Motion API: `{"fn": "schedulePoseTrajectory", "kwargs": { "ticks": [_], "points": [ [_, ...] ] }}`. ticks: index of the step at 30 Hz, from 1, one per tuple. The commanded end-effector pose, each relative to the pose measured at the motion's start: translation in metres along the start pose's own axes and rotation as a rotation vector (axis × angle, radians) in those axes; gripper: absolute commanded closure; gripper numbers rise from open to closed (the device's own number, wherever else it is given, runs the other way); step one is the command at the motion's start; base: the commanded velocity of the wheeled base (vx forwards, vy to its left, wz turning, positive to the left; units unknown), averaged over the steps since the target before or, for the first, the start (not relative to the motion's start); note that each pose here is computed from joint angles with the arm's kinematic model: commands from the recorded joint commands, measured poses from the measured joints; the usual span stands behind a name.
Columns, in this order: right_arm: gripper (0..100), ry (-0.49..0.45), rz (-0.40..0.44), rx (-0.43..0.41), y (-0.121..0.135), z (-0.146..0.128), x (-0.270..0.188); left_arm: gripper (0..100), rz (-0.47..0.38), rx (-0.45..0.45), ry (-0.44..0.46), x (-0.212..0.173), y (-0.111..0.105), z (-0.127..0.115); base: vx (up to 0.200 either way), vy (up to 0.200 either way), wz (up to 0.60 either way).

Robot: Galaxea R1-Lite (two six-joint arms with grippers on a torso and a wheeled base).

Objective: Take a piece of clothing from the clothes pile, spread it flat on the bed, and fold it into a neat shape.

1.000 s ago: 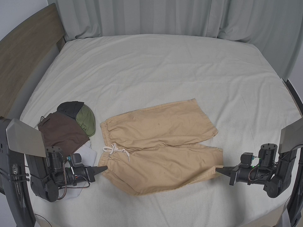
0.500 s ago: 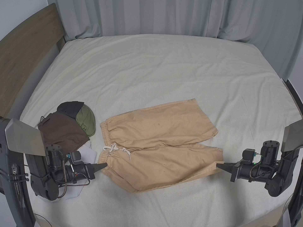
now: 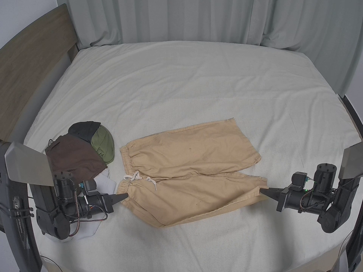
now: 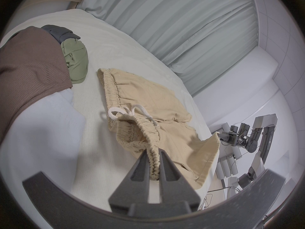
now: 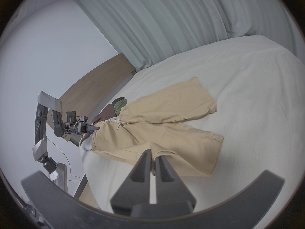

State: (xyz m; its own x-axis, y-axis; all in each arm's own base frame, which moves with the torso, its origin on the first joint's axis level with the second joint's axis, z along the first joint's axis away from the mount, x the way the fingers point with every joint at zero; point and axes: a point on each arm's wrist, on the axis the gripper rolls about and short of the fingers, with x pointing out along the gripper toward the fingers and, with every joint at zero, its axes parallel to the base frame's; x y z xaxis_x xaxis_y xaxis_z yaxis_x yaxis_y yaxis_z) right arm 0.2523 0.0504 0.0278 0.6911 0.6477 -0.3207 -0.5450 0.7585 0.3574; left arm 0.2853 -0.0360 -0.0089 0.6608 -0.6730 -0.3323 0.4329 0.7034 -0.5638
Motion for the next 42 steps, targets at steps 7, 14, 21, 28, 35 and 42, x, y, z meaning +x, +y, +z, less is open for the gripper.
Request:
{"fn": "schedulePoseTrajectory", "kwargs": {
  "ticks": [7,14,21,28,35,42],
  "points": [
    [100,-0.048,0.007,-0.004,0.001,0.012,0.000,100,0.000,-0.015,-0.010,0.000,0.000,0.002,0.000,0.000,0.00],
    [100,-0.062,0.007,0.001,0.001,0.015,0.001,100,-0.013,-0.031,-0.033,-0.003,-0.006,0.010,0.000,0.000,0.00],
    [100,-0.084,0.001,-0.001,0.000,0.020,0.002,100,-0.023,-0.076,-0.054,-0.004,-0.010,0.016,0.000,0.000,0.00],
    [100,-0.099,0.005,-0.005,0.003,0.024,0.000,100,-0.012,-0.087,-0.068,-0.003,-0.010,0.018,0.000,0.000,0.00],
    [100,-0.124,0.012,0.006,0.007,0.030,-0.004,100,-0.013,-0.098,-0.076,-0.001,-0.009,0.020,0.000,0.000,0.00],
    [100,-0.140,0.018,0.002,0.009,0.034,-0.007,100,-0.018,-0.110,-0.084,-0.001,-0.009,0.023,0.000,0.000,0.00]
  ]
}}
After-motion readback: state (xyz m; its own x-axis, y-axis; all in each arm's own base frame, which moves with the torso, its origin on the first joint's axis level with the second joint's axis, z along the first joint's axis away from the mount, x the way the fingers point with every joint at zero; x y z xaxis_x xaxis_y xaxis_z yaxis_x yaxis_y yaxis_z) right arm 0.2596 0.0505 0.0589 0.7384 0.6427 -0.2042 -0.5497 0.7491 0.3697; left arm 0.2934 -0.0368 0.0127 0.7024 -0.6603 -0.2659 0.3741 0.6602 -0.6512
